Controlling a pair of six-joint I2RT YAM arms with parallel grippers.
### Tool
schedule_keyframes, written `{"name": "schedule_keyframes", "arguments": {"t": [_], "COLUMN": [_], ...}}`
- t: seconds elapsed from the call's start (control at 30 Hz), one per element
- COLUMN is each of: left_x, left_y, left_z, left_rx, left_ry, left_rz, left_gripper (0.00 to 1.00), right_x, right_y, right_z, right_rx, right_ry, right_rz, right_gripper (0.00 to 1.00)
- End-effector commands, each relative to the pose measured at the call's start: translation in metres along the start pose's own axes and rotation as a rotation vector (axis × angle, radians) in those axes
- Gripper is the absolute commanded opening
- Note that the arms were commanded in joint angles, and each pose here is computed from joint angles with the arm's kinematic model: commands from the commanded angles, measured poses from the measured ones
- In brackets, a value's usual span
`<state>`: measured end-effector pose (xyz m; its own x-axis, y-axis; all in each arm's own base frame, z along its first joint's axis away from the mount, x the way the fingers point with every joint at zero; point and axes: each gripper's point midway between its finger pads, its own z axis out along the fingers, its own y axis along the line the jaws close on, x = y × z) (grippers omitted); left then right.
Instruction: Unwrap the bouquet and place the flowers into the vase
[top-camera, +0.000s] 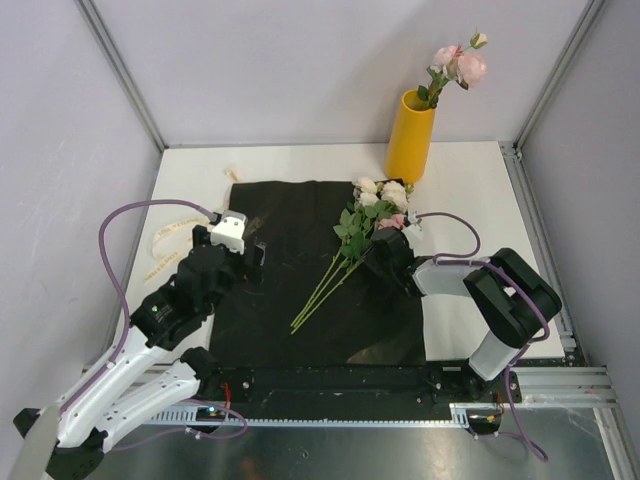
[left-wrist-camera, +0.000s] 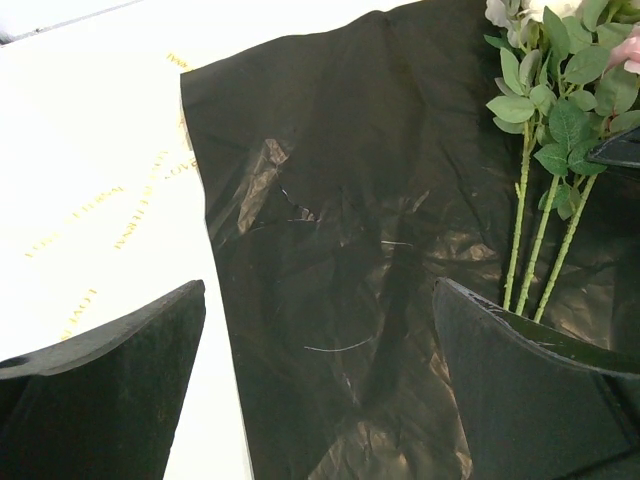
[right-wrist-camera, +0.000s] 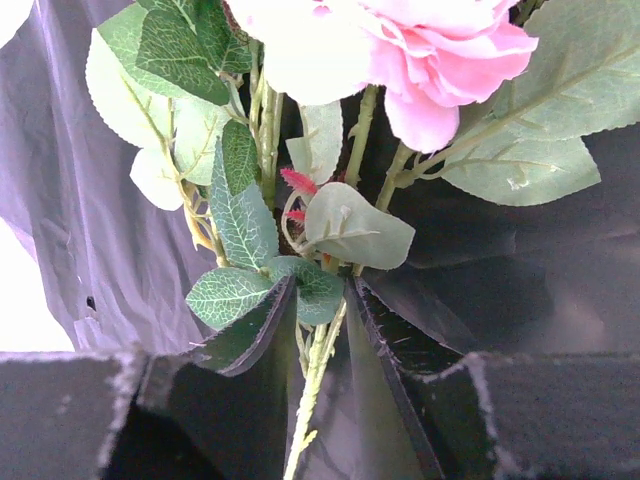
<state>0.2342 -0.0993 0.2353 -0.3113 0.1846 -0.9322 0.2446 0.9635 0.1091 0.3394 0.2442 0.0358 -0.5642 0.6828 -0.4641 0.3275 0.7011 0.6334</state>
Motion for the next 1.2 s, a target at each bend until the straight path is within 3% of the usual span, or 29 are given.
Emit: {"name": "schedule_keyframes", "arguments": {"t": [0.0,0.23,0.4,0.53,0.6,0.97,1.17], "left_x": [-0.004,-0.004,-0.005,-0.005,-0.004,-0.005,-0.005], "left_y": [0.003,0.003,0.004,0.003,0.003,0.004,0.003], "left_z": [-0.001,-0.001,-0.001,-0.001,-0.001,-0.001,-0.001], "left_rx": [-0.012,-0.013,-0.015,-0.013,-0.014,-0.018,-0.013], "left_ry": [-0.024,-0.024,-0.026,-0.025,-0.025,-0.026,-0.024], "left_rz": [0.008,0.007,0.006,0.007,0.007,0.005,0.005], "left_gripper": [1.0,1.0,1.0,1.0,1.0,1.0,1.0], "right_x": [-0.006,-0.006,-0.011,-0.017,-0.02,-0.035,-0.021], "right_y": [-0.003,-0.009,-0.005,0.009,0.017,0.048,0.034], "right_z": [0.009,0.013,0.008,-0.002,-0.009,-0.055,-0.049], "right_rx": [0.023,0.049,0.04,-0.001,-0.024,-0.106,-0.056], "right_ry": [-0.041,-0.041,-0.054,-0.065,-0.07,-0.12,-0.09], "right_rz": [0.019,0.019,-0.003,-0.01,-0.012,-0.041,-0.085], "right_gripper": [0.32,0.31,0.21,0.04,0.01,0.0,0.0]}}
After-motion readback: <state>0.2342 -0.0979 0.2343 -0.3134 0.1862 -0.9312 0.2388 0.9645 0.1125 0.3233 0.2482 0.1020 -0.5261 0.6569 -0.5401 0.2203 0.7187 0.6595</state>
